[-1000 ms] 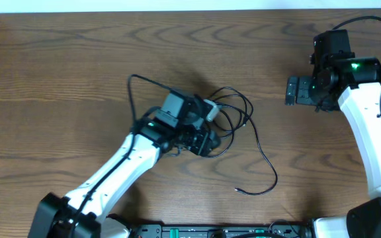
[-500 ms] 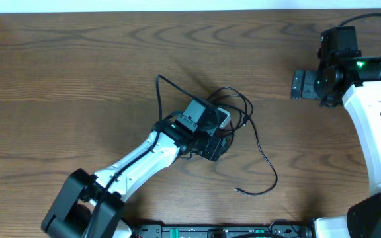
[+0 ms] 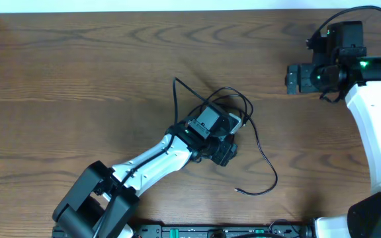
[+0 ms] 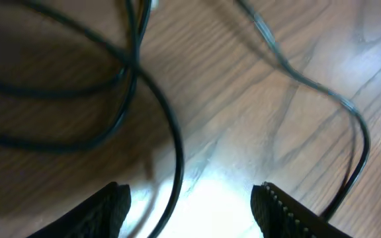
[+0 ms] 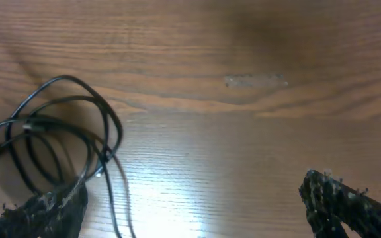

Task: Untangle cables
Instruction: 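Lower the left gripper onto the black cable and grasp it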

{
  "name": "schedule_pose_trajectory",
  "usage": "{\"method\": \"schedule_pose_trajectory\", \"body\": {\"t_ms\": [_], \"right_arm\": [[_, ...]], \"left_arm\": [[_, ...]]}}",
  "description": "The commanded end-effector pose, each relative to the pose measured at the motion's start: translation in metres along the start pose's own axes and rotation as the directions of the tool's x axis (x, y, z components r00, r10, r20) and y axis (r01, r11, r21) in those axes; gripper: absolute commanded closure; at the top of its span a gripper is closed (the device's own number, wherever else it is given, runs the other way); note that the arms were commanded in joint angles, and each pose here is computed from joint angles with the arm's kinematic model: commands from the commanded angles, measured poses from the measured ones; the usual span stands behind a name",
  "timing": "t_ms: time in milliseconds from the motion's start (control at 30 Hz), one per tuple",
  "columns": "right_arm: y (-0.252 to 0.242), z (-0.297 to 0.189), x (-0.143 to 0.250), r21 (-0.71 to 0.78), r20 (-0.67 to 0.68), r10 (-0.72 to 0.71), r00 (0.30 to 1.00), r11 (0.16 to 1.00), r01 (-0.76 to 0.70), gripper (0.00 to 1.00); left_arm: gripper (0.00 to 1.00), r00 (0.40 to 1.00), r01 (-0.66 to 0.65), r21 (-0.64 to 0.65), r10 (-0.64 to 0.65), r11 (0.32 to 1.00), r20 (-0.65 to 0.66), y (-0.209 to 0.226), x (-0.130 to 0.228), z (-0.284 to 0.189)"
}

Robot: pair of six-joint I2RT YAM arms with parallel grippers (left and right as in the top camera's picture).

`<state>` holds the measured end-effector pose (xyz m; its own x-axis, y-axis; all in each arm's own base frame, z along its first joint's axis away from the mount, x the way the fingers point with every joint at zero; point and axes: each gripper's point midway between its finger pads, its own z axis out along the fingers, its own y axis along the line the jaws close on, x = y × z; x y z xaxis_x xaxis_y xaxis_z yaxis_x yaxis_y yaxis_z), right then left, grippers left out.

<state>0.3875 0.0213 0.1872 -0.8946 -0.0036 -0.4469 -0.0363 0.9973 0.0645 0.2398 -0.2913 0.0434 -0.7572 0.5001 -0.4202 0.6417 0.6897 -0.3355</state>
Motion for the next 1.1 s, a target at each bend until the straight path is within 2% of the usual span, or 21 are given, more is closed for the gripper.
{"method": "schedule_pose_trajectory", "body": {"t_ms": [0,200,733,833,1067], "right_arm": [[-0.017,0.002,0.005,0.015,-0.019,0.036,0.999,0.999,-0.036,0.01],[-0.019,0.000,0.005,-0.049,-0.021,0.075,0.997,0.996,-0.076,0.01],[-0.020,0.000,0.006,-0.047,-0.024,0.077,0.997,0.996,-0.078,0.01],[-0.020,0.000,0.006,-0.047,-0.024,0.077,0.997,0.996,-0.078,0.01],[-0.020,0.000,0.007,-0.047,-0.026,0.077,0.997,0.996,-0.078,0.01]], "left_arm": [[0.36,1.000,0.003,-0.027,-0.003,1.000,-0.004,0.006,0.003,0.007],[0.36,1.000,0.004,-0.131,-0.007,0.991,-0.023,0.027,0.009,0.020],[0.37,1.000,-0.003,-0.135,0.004,0.991,0.011,0.029,0.000,0.024],[0.48,1.000,-0.003,-0.135,0.004,0.991,0.011,0.029,0.000,0.024],[0.47,1.000,-0.004,-0.133,0.005,0.991,0.008,0.028,0.001,0.024]]}}
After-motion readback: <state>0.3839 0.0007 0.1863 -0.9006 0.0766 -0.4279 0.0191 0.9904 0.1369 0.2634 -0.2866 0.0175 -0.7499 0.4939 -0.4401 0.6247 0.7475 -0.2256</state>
